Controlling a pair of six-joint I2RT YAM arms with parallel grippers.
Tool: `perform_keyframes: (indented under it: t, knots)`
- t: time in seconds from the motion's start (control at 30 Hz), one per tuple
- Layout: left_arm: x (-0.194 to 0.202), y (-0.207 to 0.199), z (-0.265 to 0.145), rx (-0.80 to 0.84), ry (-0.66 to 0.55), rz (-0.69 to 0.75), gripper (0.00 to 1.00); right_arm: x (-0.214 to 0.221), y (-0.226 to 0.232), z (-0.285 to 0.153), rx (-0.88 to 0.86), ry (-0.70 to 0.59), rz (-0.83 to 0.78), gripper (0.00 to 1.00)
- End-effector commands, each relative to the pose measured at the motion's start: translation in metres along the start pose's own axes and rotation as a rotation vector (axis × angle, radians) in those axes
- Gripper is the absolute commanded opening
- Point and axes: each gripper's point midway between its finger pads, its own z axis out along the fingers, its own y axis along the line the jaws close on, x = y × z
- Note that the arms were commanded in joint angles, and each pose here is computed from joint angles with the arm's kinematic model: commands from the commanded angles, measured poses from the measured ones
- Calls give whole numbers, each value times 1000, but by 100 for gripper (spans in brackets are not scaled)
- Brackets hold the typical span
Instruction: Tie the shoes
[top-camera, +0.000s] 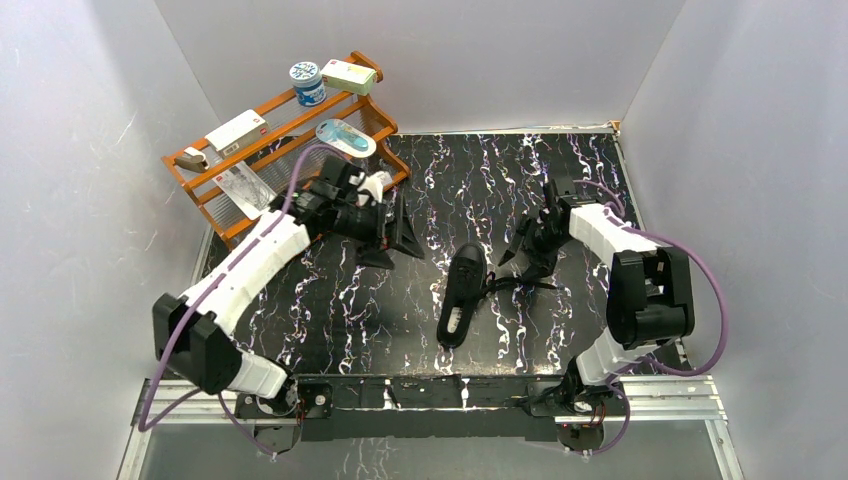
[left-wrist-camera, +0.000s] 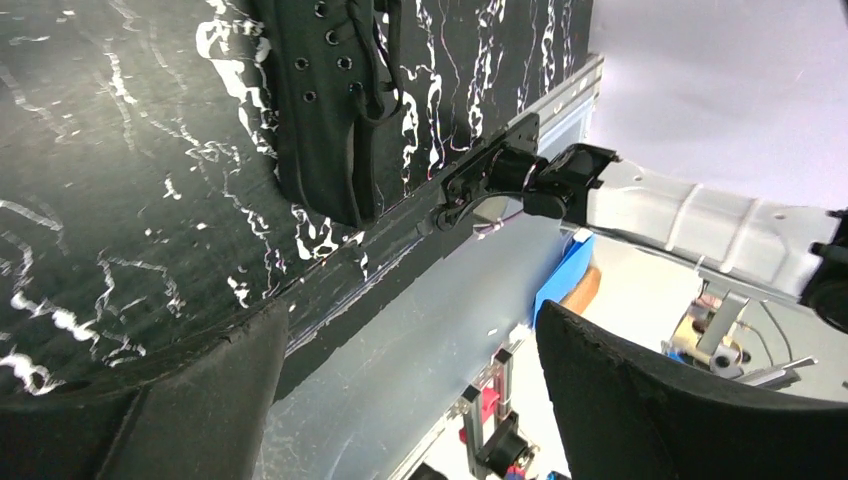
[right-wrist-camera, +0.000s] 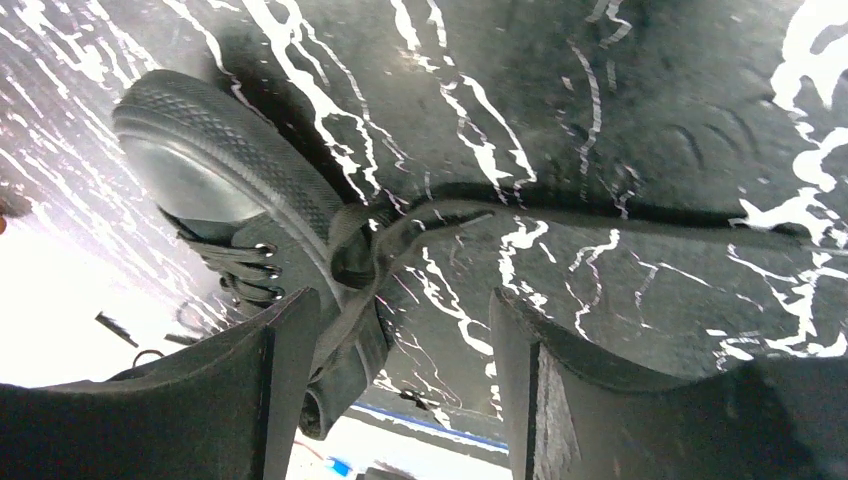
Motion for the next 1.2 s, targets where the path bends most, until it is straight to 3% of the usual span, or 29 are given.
perform_keyframes:
  t: [0.0, 0.17, 0.33, 0.5, 0.73, 0.83, 0.9, 0.93, 0.97, 1.03, 1.07, 1.13, 1.17]
  knots:
    - [14, -9, 37, 74, 89, 10, 89, -4, 21, 5, -79, -9, -103, 70]
    - [22, 3, 87, 75, 146, 30, 88, -2, 12, 8, -41, -35, -158, 64]
    - [38, 19, 124, 40, 203, 43, 90, -3, -2, 16, 24, -20, -146, 71]
    - [65, 25, 148, 55, 237, 45, 91, -9, -25, 22, 165, -24, 66, 72]
    - [93, 20, 163, 100, 257, 38, 89, -22, -60, 19, 391, -138, 303, 68]
    - [95, 8, 168, 124, 256, 67, 88, -28, -73, 26, 450, -182, 337, 62]
    - [83, -3, 152, 125, 169, 118, 90, -27, -74, 39, 438, -165, 335, 41]
    - [71, -9, 126, 78, 65, 181, 93, -25, -64, 38, 378, -146, 309, 8]
    - [61, -14, 106, 43, -5, 220, 94, -27, -53, 29, 324, -151, 266, 0]
    - [47, -34, 68, 46, -104, 272, 96, -34, -15, -10, 166, -200, 111, 0]
    - [36, -46, 51, 63, -151, 276, 96, -33, 18, -45, 5, -255, -48, 0]
    - [19, -60, 38, 86, -204, 258, 96, -22, 59, -89, -197, -343, -279, 0]
    - [9, -71, 35, 118, -219, 276, 96, -4, 90, -107, -375, -319, -376, 0]
